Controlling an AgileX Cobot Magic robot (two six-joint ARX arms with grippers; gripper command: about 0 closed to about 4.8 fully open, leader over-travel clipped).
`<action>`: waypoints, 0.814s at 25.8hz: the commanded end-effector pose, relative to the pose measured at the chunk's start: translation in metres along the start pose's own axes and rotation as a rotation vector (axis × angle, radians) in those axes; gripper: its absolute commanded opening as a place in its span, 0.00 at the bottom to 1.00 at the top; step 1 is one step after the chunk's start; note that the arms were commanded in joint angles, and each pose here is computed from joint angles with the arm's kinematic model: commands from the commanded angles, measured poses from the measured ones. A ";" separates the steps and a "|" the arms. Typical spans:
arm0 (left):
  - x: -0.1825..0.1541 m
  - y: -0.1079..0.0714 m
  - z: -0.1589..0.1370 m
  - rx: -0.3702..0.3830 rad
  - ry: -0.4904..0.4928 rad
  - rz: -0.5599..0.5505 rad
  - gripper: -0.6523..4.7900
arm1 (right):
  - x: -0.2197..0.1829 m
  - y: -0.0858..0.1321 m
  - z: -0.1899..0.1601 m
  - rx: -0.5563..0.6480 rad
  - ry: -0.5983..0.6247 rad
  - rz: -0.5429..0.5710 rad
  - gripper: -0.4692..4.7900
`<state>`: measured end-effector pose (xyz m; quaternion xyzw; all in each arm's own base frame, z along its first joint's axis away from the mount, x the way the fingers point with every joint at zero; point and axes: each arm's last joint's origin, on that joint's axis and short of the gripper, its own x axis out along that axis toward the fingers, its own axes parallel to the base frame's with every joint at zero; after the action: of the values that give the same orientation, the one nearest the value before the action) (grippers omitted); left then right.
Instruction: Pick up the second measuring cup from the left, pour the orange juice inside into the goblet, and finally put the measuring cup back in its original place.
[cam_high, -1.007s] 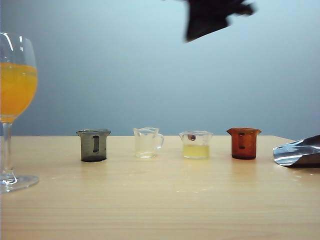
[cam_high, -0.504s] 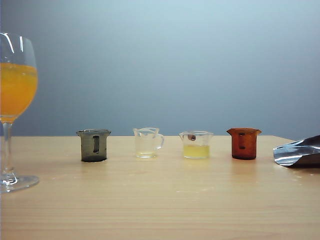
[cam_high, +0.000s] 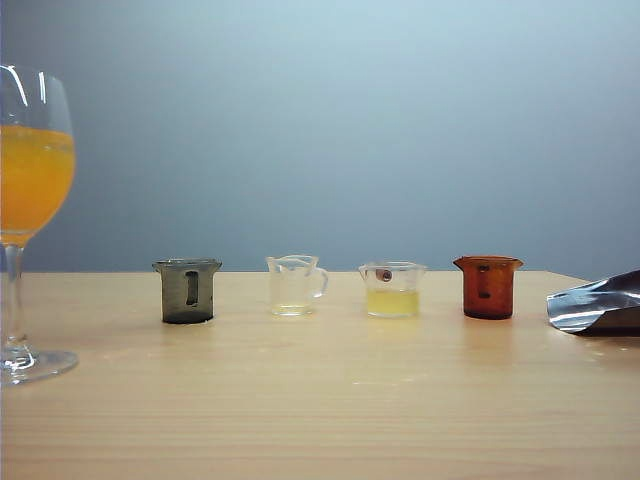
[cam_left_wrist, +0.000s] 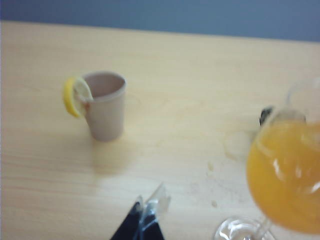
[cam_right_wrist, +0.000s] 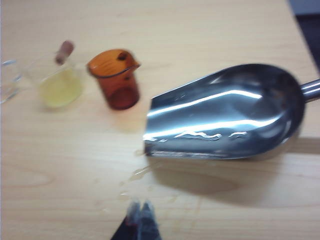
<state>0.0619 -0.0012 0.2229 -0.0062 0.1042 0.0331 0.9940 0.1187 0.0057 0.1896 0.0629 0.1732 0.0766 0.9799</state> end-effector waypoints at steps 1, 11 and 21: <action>0.013 0.000 -0.020 0.004 0.046 0.012 0.12 | 0.002 -0.002 -0.003 -0.002 -0.021 -0.033 0.09; 0.045 0.002 -0.063 -0.009 0.008 0.064 0.12 | 0.001 -0.002 -0.005 -0.001 -0.008 -0.034 0.09; 0.048 0.003 -0.062 -0.023 -0.074 0.069 0.12 | -0.017 0.000 -0.016 -0.029 -0.196 -0.016 0.09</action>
<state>0.0959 0.0033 0.1517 -0.0132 0.0723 0.0706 0.9948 0.0984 0.0045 0.1806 0.0550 0.0873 0.0650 0.9925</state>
